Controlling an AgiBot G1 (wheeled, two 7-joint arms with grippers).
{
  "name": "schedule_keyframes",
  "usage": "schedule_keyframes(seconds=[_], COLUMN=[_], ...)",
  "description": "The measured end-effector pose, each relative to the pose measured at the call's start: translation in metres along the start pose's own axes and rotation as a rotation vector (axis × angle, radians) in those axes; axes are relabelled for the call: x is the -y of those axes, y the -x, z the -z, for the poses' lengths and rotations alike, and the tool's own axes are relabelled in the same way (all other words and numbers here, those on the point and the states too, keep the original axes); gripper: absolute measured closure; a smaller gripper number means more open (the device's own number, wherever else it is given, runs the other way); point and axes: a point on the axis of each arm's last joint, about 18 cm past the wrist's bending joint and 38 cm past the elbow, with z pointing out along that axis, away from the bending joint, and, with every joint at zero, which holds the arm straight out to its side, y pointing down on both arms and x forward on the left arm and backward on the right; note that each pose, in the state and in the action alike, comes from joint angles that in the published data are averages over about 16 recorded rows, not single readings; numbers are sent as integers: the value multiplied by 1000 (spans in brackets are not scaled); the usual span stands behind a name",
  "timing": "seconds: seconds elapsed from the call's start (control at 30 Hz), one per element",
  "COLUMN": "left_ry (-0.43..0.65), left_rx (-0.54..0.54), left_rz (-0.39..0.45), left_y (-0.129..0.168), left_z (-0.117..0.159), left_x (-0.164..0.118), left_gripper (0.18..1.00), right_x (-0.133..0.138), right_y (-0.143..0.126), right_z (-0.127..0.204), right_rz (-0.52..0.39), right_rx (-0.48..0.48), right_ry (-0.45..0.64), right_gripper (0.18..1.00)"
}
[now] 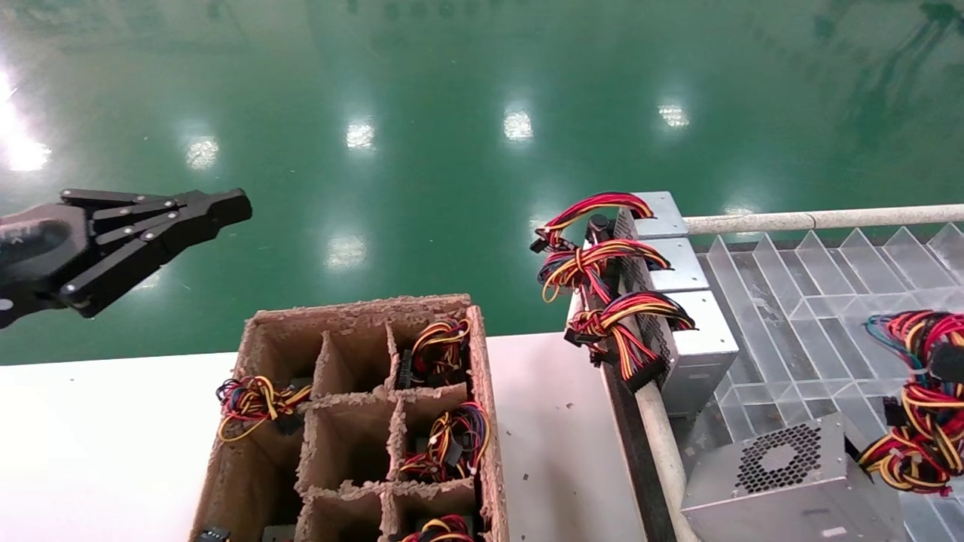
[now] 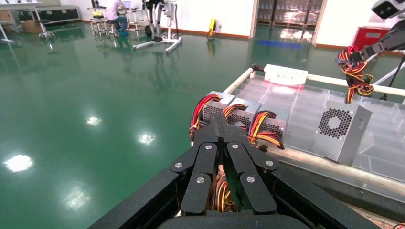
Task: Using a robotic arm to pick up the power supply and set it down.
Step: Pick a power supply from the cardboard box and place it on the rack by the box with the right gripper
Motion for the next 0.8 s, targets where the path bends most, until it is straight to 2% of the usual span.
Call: schedule_keyframes(seconds=[0.37,0.8], left_ry=[0,0], left_rx=[0,0], left_rz=[0,0], left_y=[0,0], left_z=[0,0], left_x=[0,0], left_gripper=[993,993], right_x=[-10,-19], right_y=[-8,-21], right_z=[1,-40], right_rz=[14,46], right_rx=[-14,15], right_ry=[-24,-66], right_gripper=[986,986])
